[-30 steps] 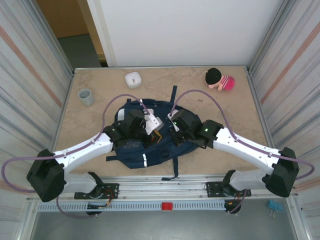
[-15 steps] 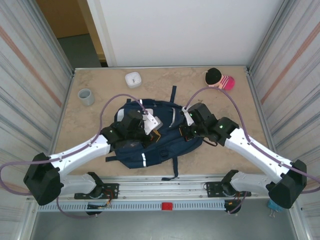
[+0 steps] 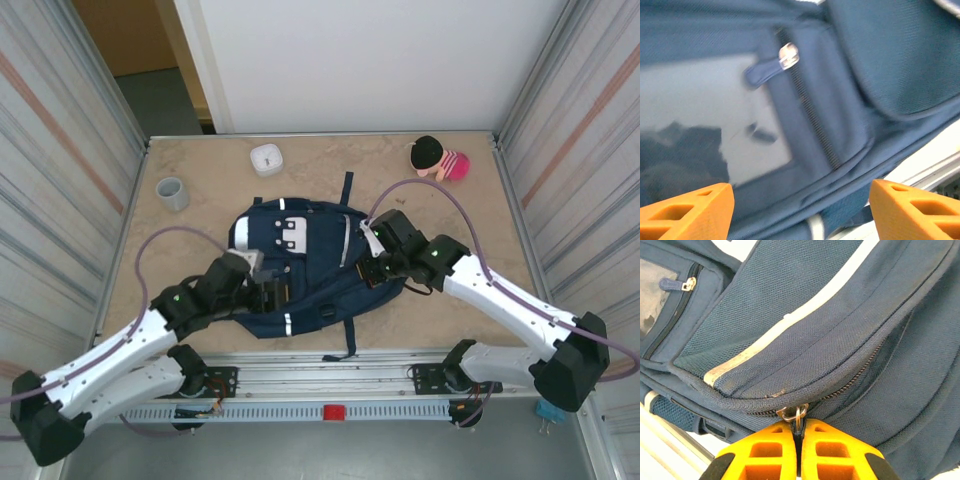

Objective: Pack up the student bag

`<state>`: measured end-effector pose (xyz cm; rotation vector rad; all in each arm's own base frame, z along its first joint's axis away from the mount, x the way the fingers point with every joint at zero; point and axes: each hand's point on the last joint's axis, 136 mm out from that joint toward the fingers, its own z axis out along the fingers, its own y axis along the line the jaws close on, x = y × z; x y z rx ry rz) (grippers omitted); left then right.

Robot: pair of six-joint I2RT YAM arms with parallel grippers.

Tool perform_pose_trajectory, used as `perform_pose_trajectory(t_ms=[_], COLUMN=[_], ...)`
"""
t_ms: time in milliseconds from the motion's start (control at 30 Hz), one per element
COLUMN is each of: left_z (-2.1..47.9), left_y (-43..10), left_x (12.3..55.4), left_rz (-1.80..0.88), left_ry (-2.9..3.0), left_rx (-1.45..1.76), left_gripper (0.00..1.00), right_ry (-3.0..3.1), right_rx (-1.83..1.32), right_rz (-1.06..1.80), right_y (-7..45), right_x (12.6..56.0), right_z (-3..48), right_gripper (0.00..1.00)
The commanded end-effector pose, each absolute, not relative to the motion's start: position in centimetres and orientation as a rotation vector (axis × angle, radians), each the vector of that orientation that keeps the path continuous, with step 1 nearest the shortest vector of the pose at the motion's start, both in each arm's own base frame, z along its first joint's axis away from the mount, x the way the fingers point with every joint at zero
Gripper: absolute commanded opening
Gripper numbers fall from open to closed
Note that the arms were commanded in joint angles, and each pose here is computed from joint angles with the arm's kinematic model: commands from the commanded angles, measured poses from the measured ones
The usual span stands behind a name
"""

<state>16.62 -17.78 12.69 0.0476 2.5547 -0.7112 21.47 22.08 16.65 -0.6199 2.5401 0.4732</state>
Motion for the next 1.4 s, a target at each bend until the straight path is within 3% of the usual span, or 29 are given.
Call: perform_pose_trajectory(t_ms=[0,333,600,800,933,1100,1233,1367], left_z=[9.9,8.3,11.6,14.3,16.1,16.5,16.1,15.9], left_y=[-14.3,-15.2,-14.3,-15.2,-15.9,-15.5,-15.4,-17.6], left_x=[15.7,19.6,28.3,33.1,32.0,26.0,21.4,19.9], left_rz=[-0.596,-0.615,-0.638,-0.673,-0.757,-0.904,-1.01,-1.196], left_ry=[2.611,2.583,2.435,2.424,2.44,2.487,2.524,2.447], left_rx=[-0.274,-0.315,-0.302,-0.233,-0.252,-0.399,-0.549,-0.662], left_gripper=[0.72,0.72,0.73,0.73,0.74,0.76,0.73,0.68], right_ry=[2.55,2.539,2.492,2.462,2.438,2.448,2.448,2.46], right_rx=[-0.616,-0.633,-0.627,-0.534,-0.556,-0.597,-0.635,-0.679], right_rz=[0.494,0.567,0.667,0.735,0.719,0.726,0.758,0.781], right_y=[23.1,26.6,30.7,33.6,34.3,34.9,35.6,36.1], right_x=[21.4,18.7,15.9,16.3,16.9,17.1,16.8,16.1], right_z=[16.5,16.5,17.5,17.6,18.0,17.7,17.6,17.1], right_gripper=[0.0,0.0,0.0,0.0,0.0,0.0,0.0,0.0])
